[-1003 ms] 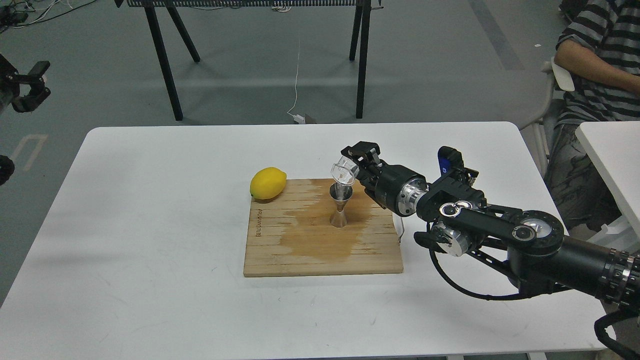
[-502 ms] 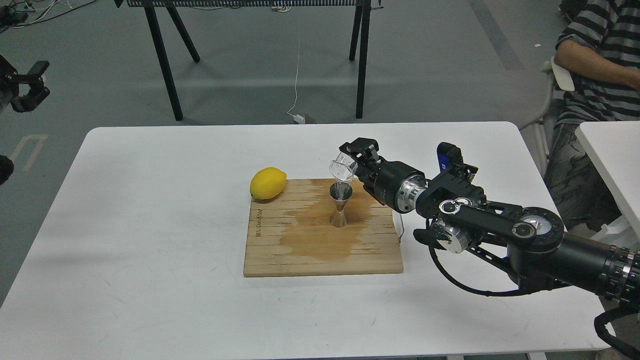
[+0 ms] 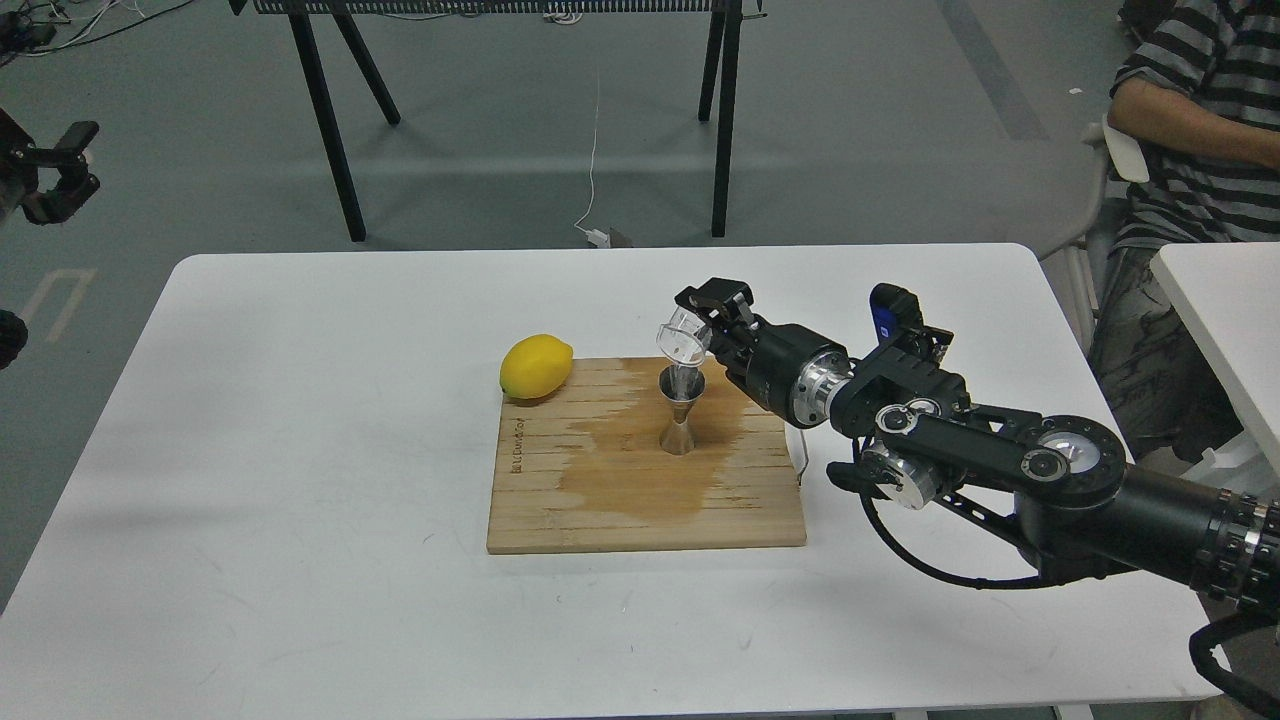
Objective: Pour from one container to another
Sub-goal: 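Tilt the glass cup with the right gripper to pour into the jigger, then carry the glass cup back with the right gripper and lower it to the table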
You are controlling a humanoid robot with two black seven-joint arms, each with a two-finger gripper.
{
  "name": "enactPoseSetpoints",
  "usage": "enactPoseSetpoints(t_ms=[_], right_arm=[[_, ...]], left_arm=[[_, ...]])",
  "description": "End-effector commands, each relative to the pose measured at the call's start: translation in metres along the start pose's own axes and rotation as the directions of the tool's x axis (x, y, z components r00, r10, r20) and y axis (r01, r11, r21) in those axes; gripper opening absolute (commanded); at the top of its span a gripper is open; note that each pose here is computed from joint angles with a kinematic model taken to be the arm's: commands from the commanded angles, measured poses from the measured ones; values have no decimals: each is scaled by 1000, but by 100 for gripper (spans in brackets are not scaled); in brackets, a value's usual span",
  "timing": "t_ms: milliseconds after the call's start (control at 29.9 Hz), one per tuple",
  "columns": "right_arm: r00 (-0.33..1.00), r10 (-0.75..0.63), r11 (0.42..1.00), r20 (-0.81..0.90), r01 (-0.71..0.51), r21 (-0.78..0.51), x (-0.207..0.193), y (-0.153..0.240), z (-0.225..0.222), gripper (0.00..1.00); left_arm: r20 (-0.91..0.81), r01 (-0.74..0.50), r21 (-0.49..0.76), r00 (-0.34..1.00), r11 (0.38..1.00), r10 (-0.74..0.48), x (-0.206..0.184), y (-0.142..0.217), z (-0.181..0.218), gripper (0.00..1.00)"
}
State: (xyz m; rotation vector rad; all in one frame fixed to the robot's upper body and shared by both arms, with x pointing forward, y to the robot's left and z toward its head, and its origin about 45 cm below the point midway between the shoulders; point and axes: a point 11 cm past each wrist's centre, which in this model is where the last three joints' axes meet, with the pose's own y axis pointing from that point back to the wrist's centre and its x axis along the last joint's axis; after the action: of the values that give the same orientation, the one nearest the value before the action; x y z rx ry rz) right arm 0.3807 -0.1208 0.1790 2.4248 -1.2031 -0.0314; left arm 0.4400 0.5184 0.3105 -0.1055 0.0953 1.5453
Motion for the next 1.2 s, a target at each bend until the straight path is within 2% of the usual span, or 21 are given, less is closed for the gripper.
enactPoseSetpoints(t_ms=[0,301,568,669,836,1170], right_arm=[[1000,-3,1000,2,3,-2,-1,0,1,17],[997,16,1000,70,-17,8,5,1,-1,17],[927,24,997,373,-48,57,26,8,-9,17],[839,11,992,543,-78,99,42,13,-15,17],[603,-8,972,798,-182,147,78,29,-15,17],[201,-49,890,978,-436,134,126,73,40,18]], left_arm=[[0,0,0,1000,1000,0,0,0,0,99],[1,-1,2,1000,1000,1,1,0,1,99],[1,-1,2,1000,1000,1,1,0,1,99],[2,-2,1,1000,1000,2,1,1,1,99],[4,-3,-1,1000,1000,3,2,1,2,99],[4,1,-8,1000,1000,-1,0,-2,7,99]])
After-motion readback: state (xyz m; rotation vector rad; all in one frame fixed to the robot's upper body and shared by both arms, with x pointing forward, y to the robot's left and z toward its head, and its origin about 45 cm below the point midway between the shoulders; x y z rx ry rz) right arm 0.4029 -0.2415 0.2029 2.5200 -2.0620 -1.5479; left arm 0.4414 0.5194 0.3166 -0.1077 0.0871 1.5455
